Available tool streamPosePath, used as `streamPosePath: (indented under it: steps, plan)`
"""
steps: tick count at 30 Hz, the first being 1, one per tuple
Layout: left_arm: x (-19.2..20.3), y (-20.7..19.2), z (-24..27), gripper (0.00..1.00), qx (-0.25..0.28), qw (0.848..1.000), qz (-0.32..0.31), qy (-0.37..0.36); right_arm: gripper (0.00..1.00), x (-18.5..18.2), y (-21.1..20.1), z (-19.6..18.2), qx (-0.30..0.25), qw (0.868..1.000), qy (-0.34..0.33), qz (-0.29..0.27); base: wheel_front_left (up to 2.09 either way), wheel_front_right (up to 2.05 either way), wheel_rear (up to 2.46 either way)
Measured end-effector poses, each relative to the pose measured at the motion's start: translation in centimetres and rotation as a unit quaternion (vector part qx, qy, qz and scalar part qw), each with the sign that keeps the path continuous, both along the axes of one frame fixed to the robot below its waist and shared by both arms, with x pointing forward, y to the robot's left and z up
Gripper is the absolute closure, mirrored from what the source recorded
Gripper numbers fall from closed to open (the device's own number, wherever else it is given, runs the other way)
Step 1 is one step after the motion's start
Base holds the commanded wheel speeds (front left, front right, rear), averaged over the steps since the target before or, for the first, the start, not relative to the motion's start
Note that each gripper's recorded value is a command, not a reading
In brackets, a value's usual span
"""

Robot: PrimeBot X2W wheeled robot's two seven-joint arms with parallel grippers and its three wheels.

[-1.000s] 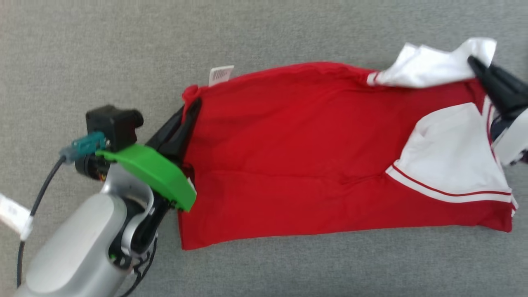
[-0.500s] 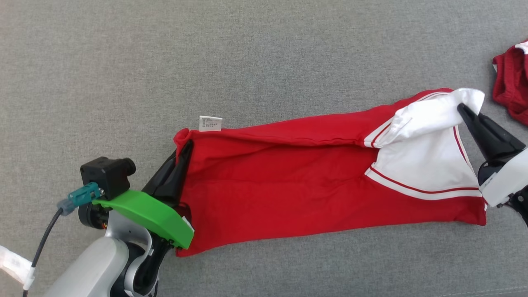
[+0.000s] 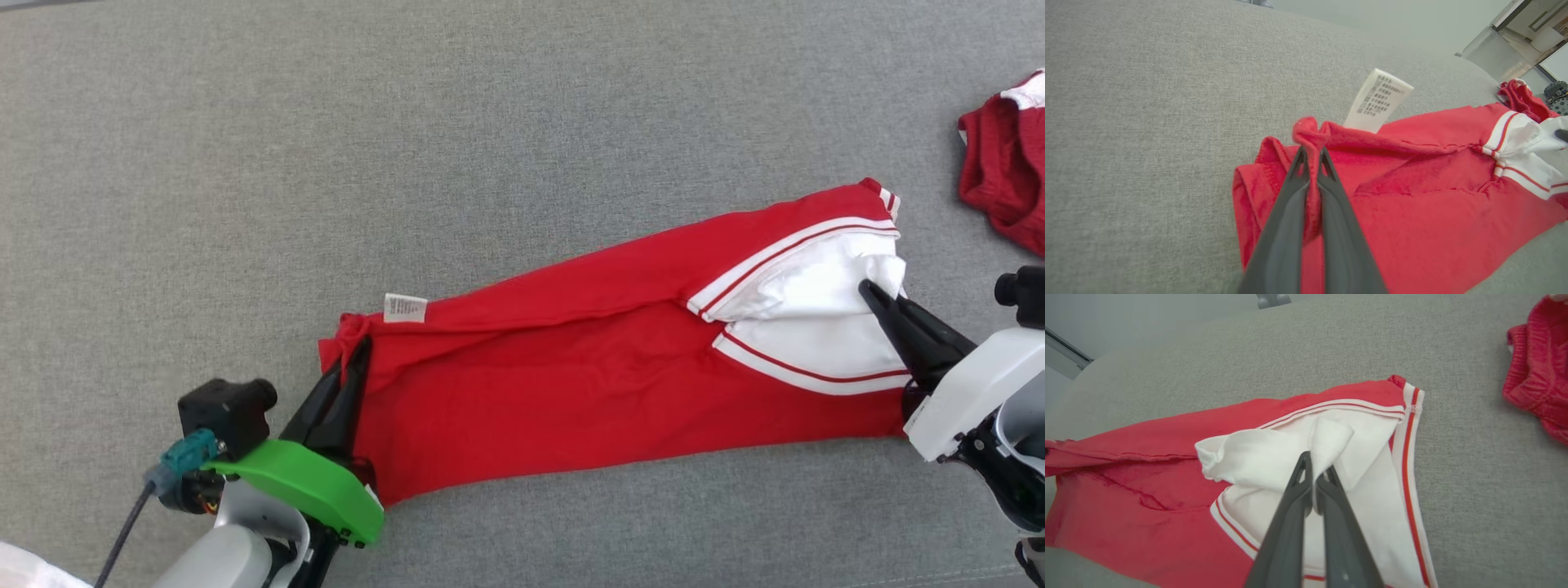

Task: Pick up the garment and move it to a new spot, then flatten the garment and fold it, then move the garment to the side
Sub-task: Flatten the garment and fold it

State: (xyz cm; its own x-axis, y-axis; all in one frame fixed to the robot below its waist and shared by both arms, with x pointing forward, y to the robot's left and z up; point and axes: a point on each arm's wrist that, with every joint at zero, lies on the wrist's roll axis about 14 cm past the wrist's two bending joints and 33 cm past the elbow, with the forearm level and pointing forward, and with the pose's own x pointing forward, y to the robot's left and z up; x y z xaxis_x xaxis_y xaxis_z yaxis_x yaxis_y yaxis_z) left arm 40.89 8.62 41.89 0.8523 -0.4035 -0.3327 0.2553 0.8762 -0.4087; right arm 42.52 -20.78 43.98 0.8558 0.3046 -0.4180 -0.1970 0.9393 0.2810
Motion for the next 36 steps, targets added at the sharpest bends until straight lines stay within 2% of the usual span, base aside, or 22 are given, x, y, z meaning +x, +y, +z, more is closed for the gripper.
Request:
streamPosePath:
  steps: [1,9,11,14,18,22,28,36]
  plan:
    - [-0.3,0.2,-0.4,0.0,0.006,1.0,0.005,0.001,0.0,-0.3,0.0,-0.2,0.0,1.0,0.004,-0.001,0.0,0.0,0.0]
    - [-5.3,1.8,-4.9,0.0,0.072,0.996,0.01,0.055,0.0,-3.2,-1.5,-1.1,0.0,0.999,0.05,-0.008,0.0,0.0,0.0]
    - [-5.9,3.7,-5.6,0.0,0.102,0.992,0.045,0.054,0.0,-2.8,-3.7,0.1,-0.01,0.999,0.03,-0.038,0.0,0.0,0.0]
    - [-4.7,6.2,-4.9,0.0,0.133,0.985,0.107,0.025,0.0,-2.0,-6.1,0.9,-0.025,0.997,0.016,-0.073,0.0,0.0,0.0]
    - [-2.0,6.7,-0.5,0.0,0.136,0.975,0.163,-0.068,0.0,-0.4,-5.4,0.3,-0.033,0.997,0.025,-0.07,0.0,0.0,0.0]
    - [-2.2,7.2,0.8,0.0,0.136,0.966,0.199,-0.095,0.0,0.8,-2.7,-1.9,-0.037,0.997,0.061,-0.039,0.0,0.0,0.0]
    - [-2.8,7.7,0.8,0.0,0.135,0.96,0.222,-0.101,0.0,0.9,-2.1,-5.9,-0.097,0.988,0.118,-0.015,0.0,0.0,0.0]
    - [-3.5,8.6,0.4,0.0,0.135,0.958,0.233,-0.097,0.0,0.3,-3.4,-6.7,-0.124,0.983,0.136,-0.024,0.0,0.0,0.0]
